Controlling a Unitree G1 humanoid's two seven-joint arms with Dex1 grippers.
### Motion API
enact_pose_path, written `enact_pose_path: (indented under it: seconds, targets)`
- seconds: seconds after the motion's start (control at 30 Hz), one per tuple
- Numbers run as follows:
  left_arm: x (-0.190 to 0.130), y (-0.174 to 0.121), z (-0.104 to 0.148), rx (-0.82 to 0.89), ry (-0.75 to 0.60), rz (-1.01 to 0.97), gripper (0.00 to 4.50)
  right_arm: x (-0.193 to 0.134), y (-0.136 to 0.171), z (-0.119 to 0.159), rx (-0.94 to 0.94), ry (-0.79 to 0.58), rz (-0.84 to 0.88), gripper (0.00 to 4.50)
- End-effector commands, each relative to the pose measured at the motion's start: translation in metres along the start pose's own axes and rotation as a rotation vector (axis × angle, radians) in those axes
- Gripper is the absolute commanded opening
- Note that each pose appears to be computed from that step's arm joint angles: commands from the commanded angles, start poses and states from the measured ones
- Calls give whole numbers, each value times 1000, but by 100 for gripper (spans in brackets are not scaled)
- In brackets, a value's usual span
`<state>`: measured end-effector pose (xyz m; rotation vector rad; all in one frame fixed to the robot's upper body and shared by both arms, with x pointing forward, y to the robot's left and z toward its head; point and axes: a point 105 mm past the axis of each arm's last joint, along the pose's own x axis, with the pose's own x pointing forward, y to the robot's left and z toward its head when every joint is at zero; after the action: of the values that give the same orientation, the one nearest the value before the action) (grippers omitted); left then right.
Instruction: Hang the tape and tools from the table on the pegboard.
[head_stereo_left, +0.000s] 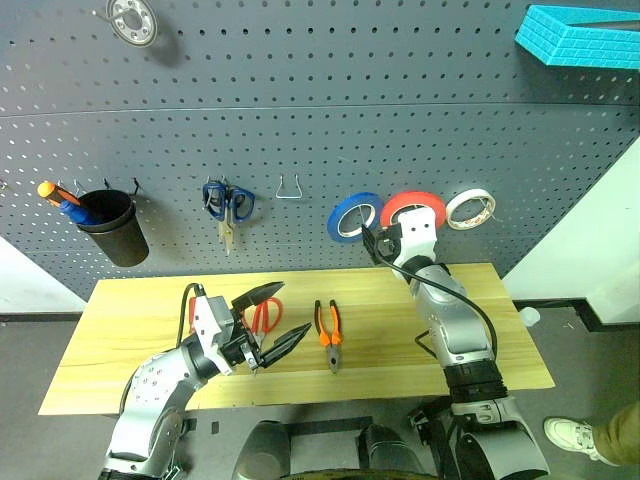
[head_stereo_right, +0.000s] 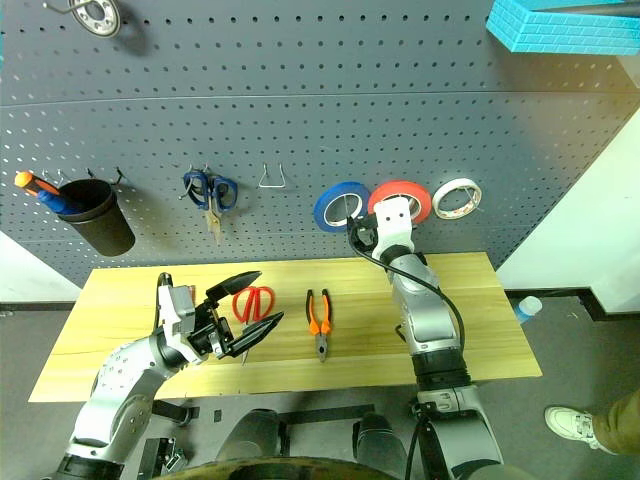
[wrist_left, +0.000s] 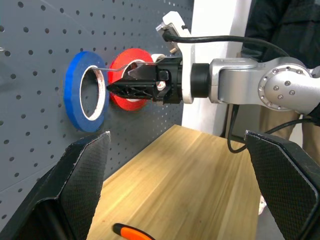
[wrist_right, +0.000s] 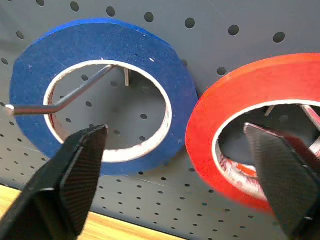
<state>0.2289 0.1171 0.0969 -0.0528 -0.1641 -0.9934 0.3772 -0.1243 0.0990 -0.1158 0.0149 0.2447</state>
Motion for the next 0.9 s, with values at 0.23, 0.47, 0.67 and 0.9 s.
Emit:
enact_pose_path:
  seconds: [0.23, 0.47, 0.67, 0.9]
  targets:
    - [-2, 1, 11, 45, -39, -2, 450, -22, 14, -2, -12, 2, 115, 449]
    - [-3, 0, 10, 43, -41, -1, 450, -51, 15, -16, 20, 50, 134, 449]
    - [-17, 6, 4, 29, 15, 31, 450, -79, 31, -19, 68, 95, 166, 449]
    - [-55, 14, -25, -71, 263, 113, 450, -96, 61, -32, 81, 230, 179, 449]
